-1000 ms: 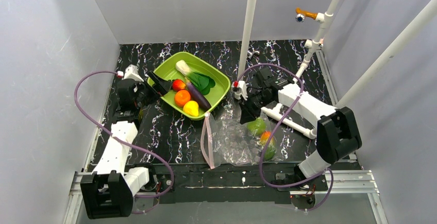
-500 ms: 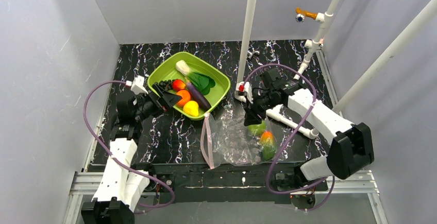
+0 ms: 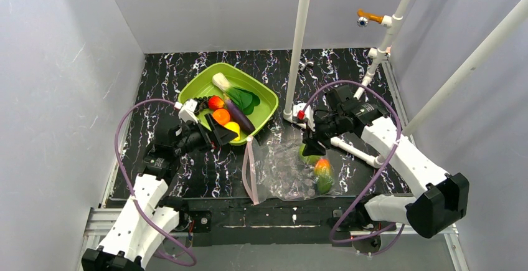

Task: Open the zip-top bag and remove the fake food
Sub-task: Pick up the fake fruit from the zipper food storage bag.

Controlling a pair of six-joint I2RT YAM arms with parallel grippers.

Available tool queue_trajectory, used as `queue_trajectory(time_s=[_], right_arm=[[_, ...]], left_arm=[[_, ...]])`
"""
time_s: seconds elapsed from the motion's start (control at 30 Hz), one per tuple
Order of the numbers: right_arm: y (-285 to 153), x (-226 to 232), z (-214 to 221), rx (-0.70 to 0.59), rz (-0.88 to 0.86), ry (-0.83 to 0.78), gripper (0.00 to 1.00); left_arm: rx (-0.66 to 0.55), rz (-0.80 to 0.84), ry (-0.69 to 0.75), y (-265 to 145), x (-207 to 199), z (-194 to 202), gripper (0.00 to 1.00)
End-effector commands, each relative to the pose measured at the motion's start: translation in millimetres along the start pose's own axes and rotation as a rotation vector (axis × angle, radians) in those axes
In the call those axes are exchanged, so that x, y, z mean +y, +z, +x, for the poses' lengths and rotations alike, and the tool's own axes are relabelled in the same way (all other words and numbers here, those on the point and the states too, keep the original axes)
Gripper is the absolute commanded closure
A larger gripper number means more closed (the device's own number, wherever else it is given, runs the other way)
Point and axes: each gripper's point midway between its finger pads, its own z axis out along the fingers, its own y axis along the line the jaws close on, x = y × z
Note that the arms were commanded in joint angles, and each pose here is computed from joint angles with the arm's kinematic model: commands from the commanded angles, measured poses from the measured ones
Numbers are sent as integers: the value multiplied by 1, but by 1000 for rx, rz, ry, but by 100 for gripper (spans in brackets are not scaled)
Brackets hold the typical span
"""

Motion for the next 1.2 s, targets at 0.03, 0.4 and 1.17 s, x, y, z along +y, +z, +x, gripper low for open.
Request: queue_trajectory(time_s=[0.03, 0.4, 1.17], right_arm=[[-10, 17, -8, -46, -37, -57, 45], [-10, 41, 1, -94, -87, -142, 39], [-7, 39, 16, -173, -77, -105, 38]], left_arm=[[21, -12, 25, -3, -4, 9, 2], [87, 21, 65, 0, -20, 34, 2], [178, 34, 143, 4, -31, 67, 2]])
